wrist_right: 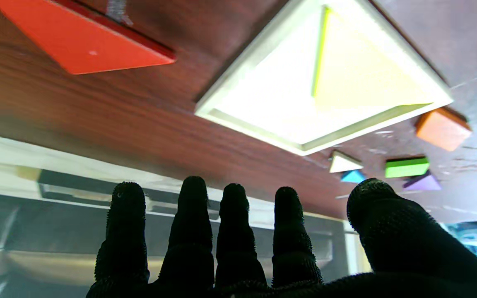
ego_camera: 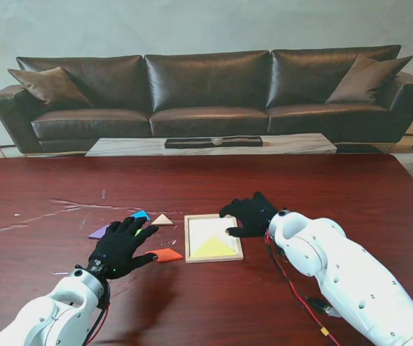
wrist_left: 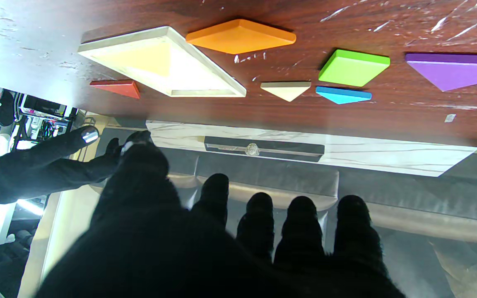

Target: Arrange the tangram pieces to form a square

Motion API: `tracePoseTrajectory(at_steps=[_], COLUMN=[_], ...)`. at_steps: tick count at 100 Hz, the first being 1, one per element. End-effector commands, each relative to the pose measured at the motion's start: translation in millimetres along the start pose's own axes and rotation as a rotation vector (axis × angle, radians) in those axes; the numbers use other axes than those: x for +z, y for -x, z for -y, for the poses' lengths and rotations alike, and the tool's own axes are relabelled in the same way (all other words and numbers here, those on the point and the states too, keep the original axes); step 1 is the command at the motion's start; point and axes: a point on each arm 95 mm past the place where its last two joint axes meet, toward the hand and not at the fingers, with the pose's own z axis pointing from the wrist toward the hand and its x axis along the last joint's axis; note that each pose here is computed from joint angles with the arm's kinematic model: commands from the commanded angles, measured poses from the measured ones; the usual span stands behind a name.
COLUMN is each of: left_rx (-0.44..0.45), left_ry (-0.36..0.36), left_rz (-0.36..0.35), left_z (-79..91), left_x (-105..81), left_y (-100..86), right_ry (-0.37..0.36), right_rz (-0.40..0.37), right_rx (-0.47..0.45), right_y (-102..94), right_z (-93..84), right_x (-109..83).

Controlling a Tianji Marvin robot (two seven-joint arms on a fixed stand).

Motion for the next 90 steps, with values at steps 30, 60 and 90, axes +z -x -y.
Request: tracePoseTrajectory(at_steps=[30,60,90], left_rx=[-0.003,-0.003,-0.002], left_ry=[0.011,0.019,0.023], left_rz=[-0.007,-0.014,-0.017], left_z=[0.1,-0.2,-0.6], left_x=[1.6,3.7,5.2], left_y=[-2.3,-3.5,-3.9], right_ry=[-0.043,-0.075,-0.072], right_rz=[0.142,0.207,0.25], right_rx=[-0.012,-0.012,0.028], right_y=[60.3,84.9,96.5], right_z=[21.2,45.1,60.7], right_x=[-4.1,-1.8,8.8])
